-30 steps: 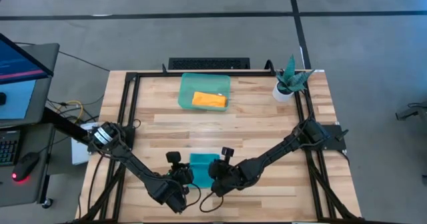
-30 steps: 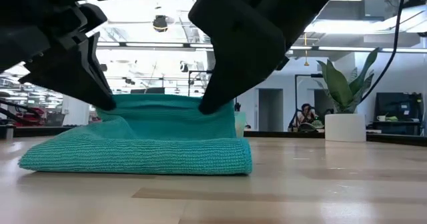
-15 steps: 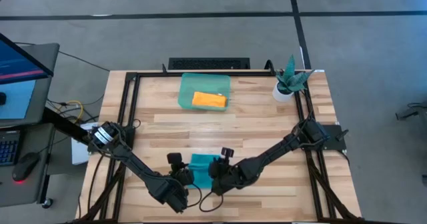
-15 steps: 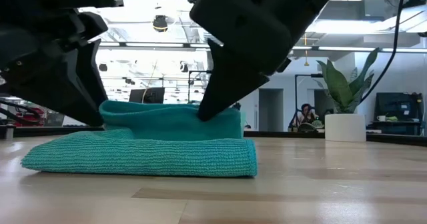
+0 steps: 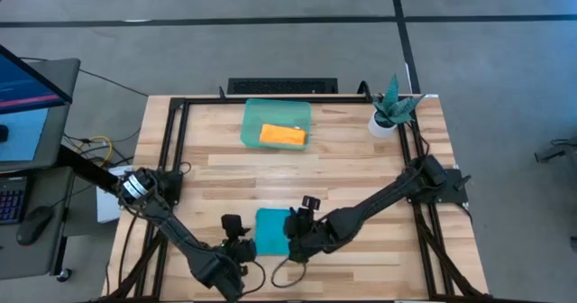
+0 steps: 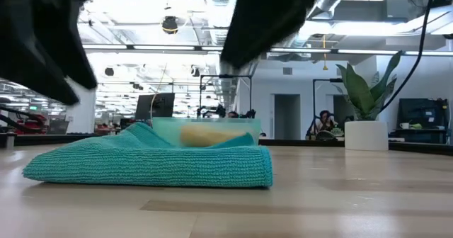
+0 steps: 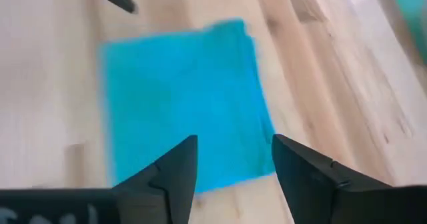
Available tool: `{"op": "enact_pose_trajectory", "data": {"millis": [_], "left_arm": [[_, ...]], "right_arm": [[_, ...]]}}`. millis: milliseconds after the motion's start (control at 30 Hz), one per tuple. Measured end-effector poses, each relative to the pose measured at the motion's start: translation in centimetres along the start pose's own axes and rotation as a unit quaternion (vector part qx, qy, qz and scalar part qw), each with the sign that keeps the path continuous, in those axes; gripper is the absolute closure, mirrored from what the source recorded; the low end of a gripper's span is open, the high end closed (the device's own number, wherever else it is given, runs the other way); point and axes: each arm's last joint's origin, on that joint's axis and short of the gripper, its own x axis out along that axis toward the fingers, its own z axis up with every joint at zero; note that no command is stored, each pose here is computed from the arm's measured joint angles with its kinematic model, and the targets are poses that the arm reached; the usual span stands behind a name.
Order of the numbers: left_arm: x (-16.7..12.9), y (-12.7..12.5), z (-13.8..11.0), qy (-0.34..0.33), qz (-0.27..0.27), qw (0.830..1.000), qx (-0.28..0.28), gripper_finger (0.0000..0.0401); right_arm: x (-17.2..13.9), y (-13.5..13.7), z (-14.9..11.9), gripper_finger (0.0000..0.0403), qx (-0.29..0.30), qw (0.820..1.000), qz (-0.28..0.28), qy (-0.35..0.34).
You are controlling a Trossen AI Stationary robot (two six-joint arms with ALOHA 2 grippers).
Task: Roll microfiber towels into tight, uniform cylinder then place into a basket
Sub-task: Roll the blue microfiber towel
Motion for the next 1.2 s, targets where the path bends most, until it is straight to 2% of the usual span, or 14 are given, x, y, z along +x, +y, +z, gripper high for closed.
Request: {"op": "enact_pose_trajectory", "data": {"millis": [67, 233, 500, 733, 867, 1033, 1200], "left_arm": [[-1.0, -0.3, 0.1, -0.024, 0.004, 1.0, 0.002, 0.0238], [-2.1, -1.2, 0.1, -0.056, -0.014, 0.998, 0.037, 0.0238], [-0.4, -2.2, -0.1, -0.056, -0.073, 0.992, 0.089, 0.0238], [1.2, -2.8, -0.9, -0.085, -0.093, 0.983, 0.137, 0.0238], [2.0, -2.5, -1.0, -0.094, -0.065, 0.985, 0.13, 0.0238], [1.6, -2.6, -0.7, -0.107, -0.058, 0.985, 0.126, 0.0238], [1.4, -2.4, -0.1, -0.133, -0.025, 0.985, 0.109, 0.0238]], "right_arm": [[-1.1, 1.0, 0.4, 0.019, -0.001, 0.999, 0.024, -0.021], [-1.9, 3.4, -1.3, 0.0196, -0.052, 0.998, 0.039, -0.014], [0.9, 6.0, -3.9, 0.02, -0.162, 0.985, 0.053, 0.021], [3.4, 6.9, -4.3, 0.0203, -0.21, 0.976, 0.059, 0.004], [3.7, 6.6, -3.6, 0.0208, -0.188, 0.98, 0.068, -0.004], [2.9, 6.2, -2.7, 0.022, -0.165, 0.983, 0.078, -0.023], [3.4, 5.8, -2.2, 0.0252, -0.15, 0.985, 0.077, -0.031]]}}
